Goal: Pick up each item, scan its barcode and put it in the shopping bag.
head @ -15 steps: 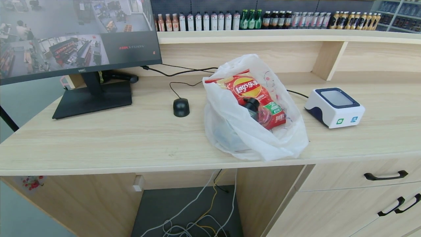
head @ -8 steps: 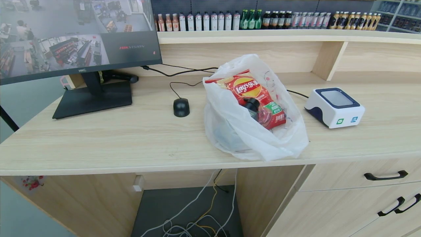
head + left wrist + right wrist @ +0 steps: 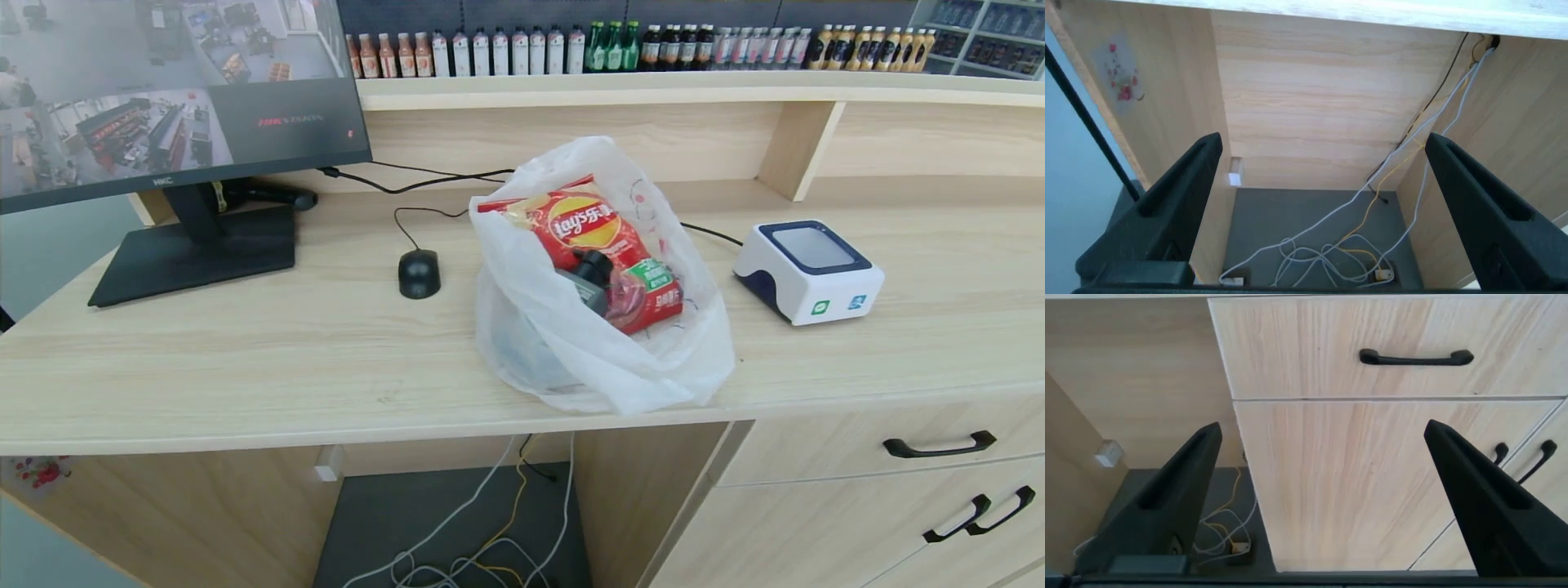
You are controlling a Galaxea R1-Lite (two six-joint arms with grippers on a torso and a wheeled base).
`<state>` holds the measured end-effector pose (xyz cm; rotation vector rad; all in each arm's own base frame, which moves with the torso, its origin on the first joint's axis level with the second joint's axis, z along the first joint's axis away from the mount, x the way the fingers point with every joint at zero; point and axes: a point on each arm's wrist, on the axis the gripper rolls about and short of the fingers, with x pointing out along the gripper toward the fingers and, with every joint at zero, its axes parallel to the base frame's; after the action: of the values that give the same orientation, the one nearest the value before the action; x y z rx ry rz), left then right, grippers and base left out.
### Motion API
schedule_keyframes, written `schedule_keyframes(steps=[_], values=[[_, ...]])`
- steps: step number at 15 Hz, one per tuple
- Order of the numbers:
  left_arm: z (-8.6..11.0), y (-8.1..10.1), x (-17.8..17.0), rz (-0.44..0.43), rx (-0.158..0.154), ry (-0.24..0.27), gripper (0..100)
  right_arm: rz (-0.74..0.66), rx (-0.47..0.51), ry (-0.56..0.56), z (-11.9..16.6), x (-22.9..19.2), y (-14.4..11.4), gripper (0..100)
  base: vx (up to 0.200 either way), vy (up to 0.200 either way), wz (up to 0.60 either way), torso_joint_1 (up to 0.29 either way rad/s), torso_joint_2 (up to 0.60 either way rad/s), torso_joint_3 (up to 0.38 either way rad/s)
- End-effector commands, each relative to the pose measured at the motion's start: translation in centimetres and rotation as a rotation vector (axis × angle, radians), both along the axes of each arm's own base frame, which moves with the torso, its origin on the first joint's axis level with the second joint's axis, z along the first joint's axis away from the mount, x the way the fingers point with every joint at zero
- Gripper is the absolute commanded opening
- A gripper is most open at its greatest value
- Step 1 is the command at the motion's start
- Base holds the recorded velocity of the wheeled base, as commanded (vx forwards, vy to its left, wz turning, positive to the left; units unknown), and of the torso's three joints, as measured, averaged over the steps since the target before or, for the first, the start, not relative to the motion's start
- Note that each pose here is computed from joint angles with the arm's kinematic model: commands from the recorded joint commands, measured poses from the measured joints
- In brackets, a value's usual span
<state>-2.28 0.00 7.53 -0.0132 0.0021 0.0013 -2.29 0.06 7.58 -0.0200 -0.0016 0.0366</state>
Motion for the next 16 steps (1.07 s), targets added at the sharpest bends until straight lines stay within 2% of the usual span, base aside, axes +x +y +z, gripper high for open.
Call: schedule_keyframes(steps=[1, 16], values=[[0.00, 0.00, 0.00, 0.000, -0.001, -0.001, 100, 0.000, 0.000, 0.000, 0.03, 0.01, 0.00, 100, 0.000, -0.200, 0.00, 0.002, 0.00, 0.002], [0.00, 0.00, 0.00, 0.000, -0.002, -0.001, 100, -0.001, -0.012, 0.001, 0.01, 0.01, 0.00, 100, 0.000, -0.200, 0.00, 0.002, 0.00, 0.003]])
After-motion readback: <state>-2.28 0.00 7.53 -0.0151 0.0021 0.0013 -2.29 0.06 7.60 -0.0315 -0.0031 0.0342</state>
